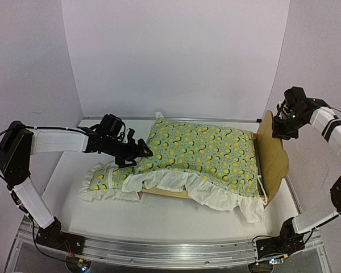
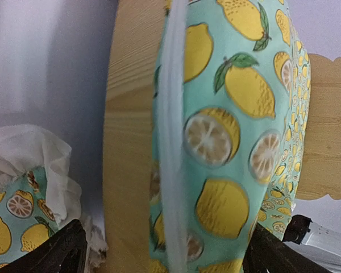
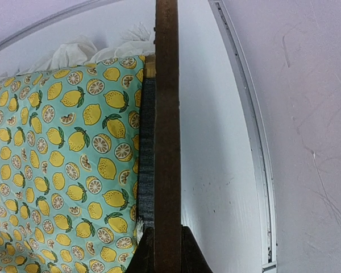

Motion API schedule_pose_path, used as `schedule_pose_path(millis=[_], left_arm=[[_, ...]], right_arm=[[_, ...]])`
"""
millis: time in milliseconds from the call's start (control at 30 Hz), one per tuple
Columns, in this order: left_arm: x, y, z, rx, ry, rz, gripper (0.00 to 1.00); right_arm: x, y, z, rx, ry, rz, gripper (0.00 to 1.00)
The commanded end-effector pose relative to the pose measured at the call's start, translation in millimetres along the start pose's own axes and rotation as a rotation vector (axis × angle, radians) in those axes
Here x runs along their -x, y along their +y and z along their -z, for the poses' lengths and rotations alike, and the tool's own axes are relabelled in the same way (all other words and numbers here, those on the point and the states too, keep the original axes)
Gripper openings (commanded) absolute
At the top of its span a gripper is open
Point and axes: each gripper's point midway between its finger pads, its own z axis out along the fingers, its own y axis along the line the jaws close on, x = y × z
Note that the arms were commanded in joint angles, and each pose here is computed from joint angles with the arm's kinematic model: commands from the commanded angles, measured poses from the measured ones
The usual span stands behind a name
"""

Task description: Set up the pet bed

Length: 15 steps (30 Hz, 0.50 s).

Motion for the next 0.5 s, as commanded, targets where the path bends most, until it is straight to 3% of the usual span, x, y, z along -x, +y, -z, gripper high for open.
schedule_pose_path(millis=[0, 167, 300, 433, 467], left_arm=[[65, -7, 46, -0.005, -0.216, -0.061, 0.95], [73, 25, 90, 0.077, -0.292, -0.059, 0.98], [60, 23, 96, 0.026, -0.249, -0.073, 0.98], [41, 16, 83, -0.040, -0.165, -0.053, 0.98], [35, 14, 79, -0.047, -0.148, -0.056, 0.98]], right_arm=[[67, 42, -14, 0.213, -0.177, -0.067, 0.00], [102, 88, -31, 0.364, -0.191, 0.146, 0.00], [101, 127, -48, 0.428, -0.178, 0.337, 0.00], [106, 140, -49, 0.447, -0.177, 0.326, 0.00], [108, 136, -48, 0.421, -0.172, 0.286, 0.08]])
